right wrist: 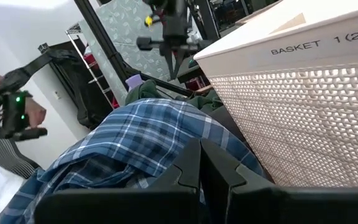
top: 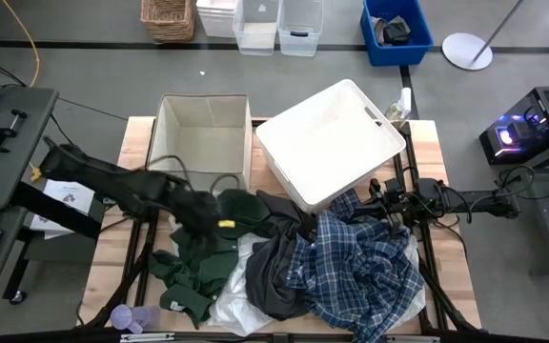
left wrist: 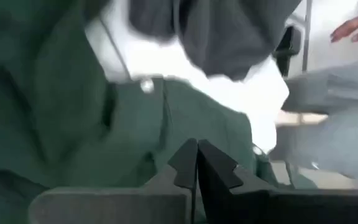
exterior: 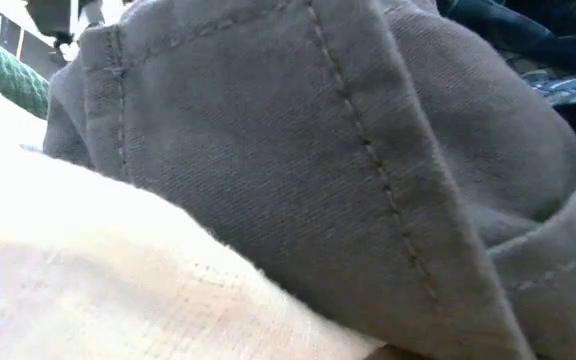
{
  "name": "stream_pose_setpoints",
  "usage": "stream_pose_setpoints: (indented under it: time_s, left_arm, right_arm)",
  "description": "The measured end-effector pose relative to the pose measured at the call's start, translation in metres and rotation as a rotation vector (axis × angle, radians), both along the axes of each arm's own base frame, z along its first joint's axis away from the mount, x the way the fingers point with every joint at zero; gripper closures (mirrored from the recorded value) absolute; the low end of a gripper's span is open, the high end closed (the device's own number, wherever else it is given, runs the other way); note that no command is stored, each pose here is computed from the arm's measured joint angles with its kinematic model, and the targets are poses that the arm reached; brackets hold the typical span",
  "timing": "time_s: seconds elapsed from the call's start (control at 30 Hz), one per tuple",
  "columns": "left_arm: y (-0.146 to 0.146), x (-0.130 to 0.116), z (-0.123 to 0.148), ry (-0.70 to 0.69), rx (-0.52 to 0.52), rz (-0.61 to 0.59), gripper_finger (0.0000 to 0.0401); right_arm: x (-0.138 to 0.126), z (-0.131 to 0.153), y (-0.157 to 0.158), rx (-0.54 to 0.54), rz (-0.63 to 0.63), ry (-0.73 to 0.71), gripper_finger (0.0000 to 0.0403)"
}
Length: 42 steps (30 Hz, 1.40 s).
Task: Sort clothes
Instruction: Put the green shirt into the white bin
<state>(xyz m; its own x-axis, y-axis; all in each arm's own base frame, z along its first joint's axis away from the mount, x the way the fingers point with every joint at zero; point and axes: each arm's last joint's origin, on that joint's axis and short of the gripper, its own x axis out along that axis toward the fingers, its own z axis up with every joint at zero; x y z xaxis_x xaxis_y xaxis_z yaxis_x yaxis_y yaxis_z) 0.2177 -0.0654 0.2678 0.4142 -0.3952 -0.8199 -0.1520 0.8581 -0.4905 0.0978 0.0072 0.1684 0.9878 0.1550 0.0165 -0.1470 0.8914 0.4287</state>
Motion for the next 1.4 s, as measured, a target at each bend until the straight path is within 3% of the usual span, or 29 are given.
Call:
stream_pose_setpoints:
  time_s: [0.17, 0.43, 0.53, 0.67, 0.87, 1.0, 1.27, 1.33, 1.4]
  left_arm:
    - [-0.011, 0.011, -0.021, 0.095, 0.021, -0.080, 0.0344]
    - [-0.022, 0.016, -0.052, 0.209, 0.202, -0.248, 0.0202]
    - [-0.022, 0.018, -0.055, 0.200, 0.286, -0.219, 0.0155]
    - [-0.021, 0.018, -0.044, 0.221, 0.281, -0.162, 0.0121]
    - [-0.024, 0.018, -0.030, 0.193, 0.434, -0.193, 0.0117]
    - [-0.027, 0.027, -0.046, 0.238, 0.470, -0.273, 0.0116]
    - [-0.041, 0.042, -0.075, 0.263, 0.509, -0.320, 0.0120]
    - [-0.043, 0.043, -0.075, 0.252, 0.513, -0.312, 0.0145]
    - [-0.044, 0.043, -0.067, 0.248, 0.509, -0.300, 0.0205]
  right_arm:
    - [0.000, 0.000, 0.000, 0.000, 0.000, 0.000, 0.0402]
    - [0.000, 0.000, 0.000, 0.000, 0.001, 0.000, 0.0402]
    - [0.000, 0.000, 0.000, 0.000, 0.001, 0.000, 0.0402]
    - [0.000, 0.000, 0.000, 0.000, 0.001, 0.000, 0.0402]
    - [0.000, 0.000, 0.000, 0.000, 0.002, 0.000, 0.0402]
    - [0.000, 0.000, 0.000, 0.000, 0.002, 0.000, 0.0402]
    - [0.000, 0.000, 0.000, 0.000, 0.002, 0.000, 0.0402]
    - [0.000, 0.000, 0.000, 0.000, 0.008, 0.000, 0.0402]
    - [0.000, 0.000, 0.000, 0.000, 0.008, 0.000, 0.0402]
